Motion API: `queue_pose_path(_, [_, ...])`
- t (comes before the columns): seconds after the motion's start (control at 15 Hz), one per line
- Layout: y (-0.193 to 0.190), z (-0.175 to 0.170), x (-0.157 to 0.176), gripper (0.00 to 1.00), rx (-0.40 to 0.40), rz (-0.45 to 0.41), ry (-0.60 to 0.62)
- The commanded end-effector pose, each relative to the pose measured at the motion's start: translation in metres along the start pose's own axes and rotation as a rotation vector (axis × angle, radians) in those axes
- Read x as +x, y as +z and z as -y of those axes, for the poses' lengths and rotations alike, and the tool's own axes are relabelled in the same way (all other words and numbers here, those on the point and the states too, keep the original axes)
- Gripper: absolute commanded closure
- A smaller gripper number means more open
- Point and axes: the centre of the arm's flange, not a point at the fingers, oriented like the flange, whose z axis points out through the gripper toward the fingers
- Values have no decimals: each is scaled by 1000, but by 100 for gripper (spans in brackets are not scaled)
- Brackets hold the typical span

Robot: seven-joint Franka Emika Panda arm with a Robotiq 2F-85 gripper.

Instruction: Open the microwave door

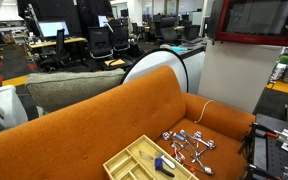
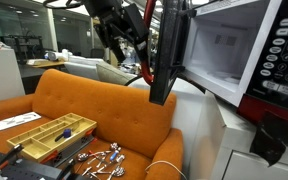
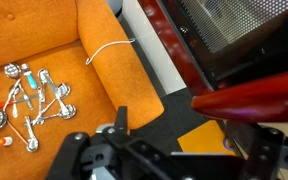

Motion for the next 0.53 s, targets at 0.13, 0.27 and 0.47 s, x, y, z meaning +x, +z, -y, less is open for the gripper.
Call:
queue_pose_path(0.13, [8, -4, -12, 0, 30, 0, 22])
queue_pose_path(0.27, [5, -2, -12, 0, 49, -3, 39])
queue_pose_path(0.47, [-6, 3, -7, 0, 101, -26, 63])
